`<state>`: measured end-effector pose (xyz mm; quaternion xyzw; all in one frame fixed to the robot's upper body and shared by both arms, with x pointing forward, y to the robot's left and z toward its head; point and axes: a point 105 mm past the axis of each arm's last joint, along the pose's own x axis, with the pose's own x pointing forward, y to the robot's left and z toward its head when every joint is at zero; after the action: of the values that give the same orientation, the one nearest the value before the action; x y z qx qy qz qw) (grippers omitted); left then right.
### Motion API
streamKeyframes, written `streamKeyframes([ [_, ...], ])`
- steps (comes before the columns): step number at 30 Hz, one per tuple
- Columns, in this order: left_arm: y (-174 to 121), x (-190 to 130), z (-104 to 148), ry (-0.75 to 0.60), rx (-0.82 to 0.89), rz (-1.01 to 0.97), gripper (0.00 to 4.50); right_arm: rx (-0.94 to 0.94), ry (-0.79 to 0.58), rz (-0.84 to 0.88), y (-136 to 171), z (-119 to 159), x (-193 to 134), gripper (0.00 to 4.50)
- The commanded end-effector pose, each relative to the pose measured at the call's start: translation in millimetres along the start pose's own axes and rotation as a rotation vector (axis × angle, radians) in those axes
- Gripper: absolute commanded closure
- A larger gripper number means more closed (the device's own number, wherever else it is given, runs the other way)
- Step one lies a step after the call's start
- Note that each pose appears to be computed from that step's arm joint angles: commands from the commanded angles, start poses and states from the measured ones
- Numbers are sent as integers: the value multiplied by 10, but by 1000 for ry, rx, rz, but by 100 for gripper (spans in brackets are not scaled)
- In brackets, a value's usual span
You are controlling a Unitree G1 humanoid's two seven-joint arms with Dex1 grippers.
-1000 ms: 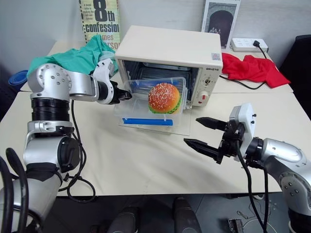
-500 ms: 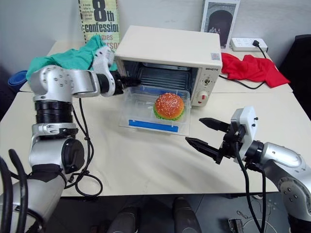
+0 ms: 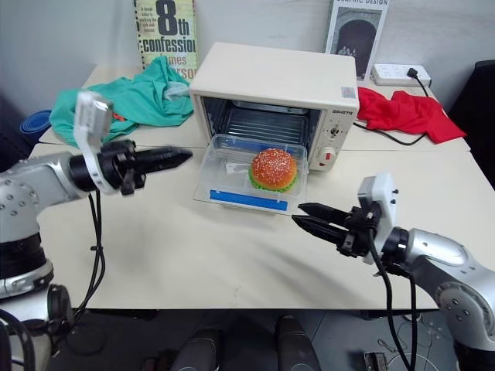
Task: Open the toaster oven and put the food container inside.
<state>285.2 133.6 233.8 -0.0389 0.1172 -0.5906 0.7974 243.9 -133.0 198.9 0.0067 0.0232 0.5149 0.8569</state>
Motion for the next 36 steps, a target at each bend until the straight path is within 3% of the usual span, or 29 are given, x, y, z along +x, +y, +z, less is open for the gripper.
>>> streamKeyframes([
  [1, -46, 144, -263, 145, 158, -21, 450, -38, 27, 4, -20, -78, 110, 448],
  [6, 280, 447, -447, 172, 223, 132, 450, -92, 84, -92, -264, -258, 383, 448],
  [13, 560, 675, -197, 6, 221, 319, 450, -177, 39, -261, -656, -216, 679, 448],
  [27, 1167, 1015, 301, -200, 192, 611, 450, -202, -160, -559, -1403, 194, 994, 448],
  [31, 1186, 969, 388, -241, 179, 603, 450, -173, -206, -533, -1358, 275, 973, 448],
  [36, 780, 584, 461, -241, 266, 389, 450, -133, -183, -351, -861, 245, 725, 448],
])
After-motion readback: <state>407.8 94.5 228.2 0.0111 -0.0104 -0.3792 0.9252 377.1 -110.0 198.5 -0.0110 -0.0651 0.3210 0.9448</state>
